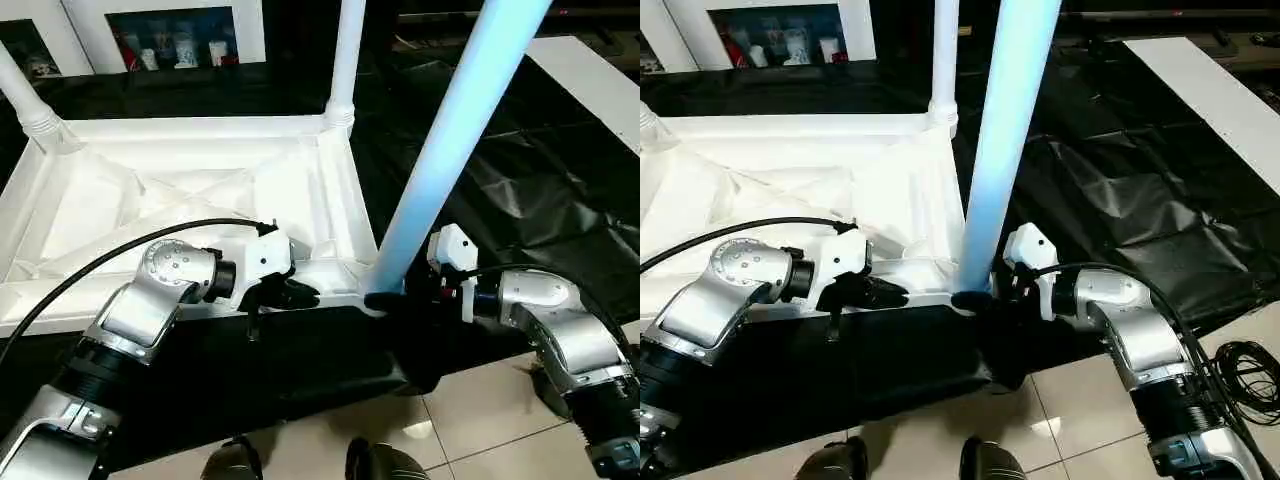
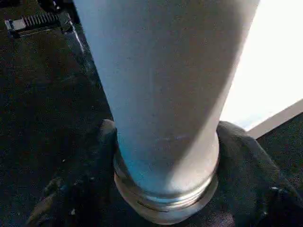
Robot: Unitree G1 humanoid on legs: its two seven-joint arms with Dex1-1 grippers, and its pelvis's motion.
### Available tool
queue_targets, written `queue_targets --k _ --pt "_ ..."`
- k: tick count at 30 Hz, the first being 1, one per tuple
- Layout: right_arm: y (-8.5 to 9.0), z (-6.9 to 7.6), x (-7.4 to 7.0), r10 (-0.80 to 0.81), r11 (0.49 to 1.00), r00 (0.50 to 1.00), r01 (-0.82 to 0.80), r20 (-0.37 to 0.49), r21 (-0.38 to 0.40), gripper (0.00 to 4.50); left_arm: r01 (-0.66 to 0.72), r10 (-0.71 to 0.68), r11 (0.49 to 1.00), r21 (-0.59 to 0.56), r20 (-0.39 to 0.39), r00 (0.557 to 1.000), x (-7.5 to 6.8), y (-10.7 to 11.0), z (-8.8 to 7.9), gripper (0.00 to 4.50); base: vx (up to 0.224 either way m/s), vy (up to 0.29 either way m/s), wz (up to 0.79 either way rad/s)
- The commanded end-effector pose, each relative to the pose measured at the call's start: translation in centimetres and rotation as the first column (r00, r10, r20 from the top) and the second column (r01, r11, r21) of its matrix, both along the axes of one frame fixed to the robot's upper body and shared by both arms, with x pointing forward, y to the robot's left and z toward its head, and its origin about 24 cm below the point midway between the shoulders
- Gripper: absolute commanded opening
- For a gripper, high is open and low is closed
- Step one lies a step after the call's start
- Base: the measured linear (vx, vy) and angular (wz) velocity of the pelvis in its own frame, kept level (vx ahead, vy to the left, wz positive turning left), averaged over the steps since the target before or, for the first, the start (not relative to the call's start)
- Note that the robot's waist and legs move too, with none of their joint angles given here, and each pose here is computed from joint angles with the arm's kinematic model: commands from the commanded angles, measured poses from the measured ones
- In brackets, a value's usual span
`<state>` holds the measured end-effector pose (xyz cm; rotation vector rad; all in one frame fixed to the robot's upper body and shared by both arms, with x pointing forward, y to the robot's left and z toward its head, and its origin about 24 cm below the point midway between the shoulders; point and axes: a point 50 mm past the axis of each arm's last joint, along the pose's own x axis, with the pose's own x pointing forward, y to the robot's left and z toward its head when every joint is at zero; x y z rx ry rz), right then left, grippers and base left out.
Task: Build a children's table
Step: Rotate leg to tighten
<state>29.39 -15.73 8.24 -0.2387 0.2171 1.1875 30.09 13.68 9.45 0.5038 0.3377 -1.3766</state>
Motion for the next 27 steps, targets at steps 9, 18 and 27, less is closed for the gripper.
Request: queue_targets --k 9,18,27 --pt "0.2 -0.9 0.5 -0.107 0.993 0.994 0.108 -0.027 0.047 2.66 -0.079 0.08 0.997 0.005 -0.043 0.996 0.3 -0.4 -1.4 0.0 0.0 0.0 0.0" --pt "2.3 -2.9 2.6 -0.538 0.819 0.839 0.544 -0.087 0.183 2.65 -0.299 0.3 0.954 -0.033 0.002 0.954 3.1 -1.6 -1.7 0.0 0.0 0.0 0.0" --pt "6.0 -4.3 4.5 -0.784 0.507 0.569 0.817 -0.246 0.273 3.34 -0.395 0.396 0.918 -0.027 0.069 0.916 4.9 -3.0 -1.6 0.0 0.0 0.0 0.0"
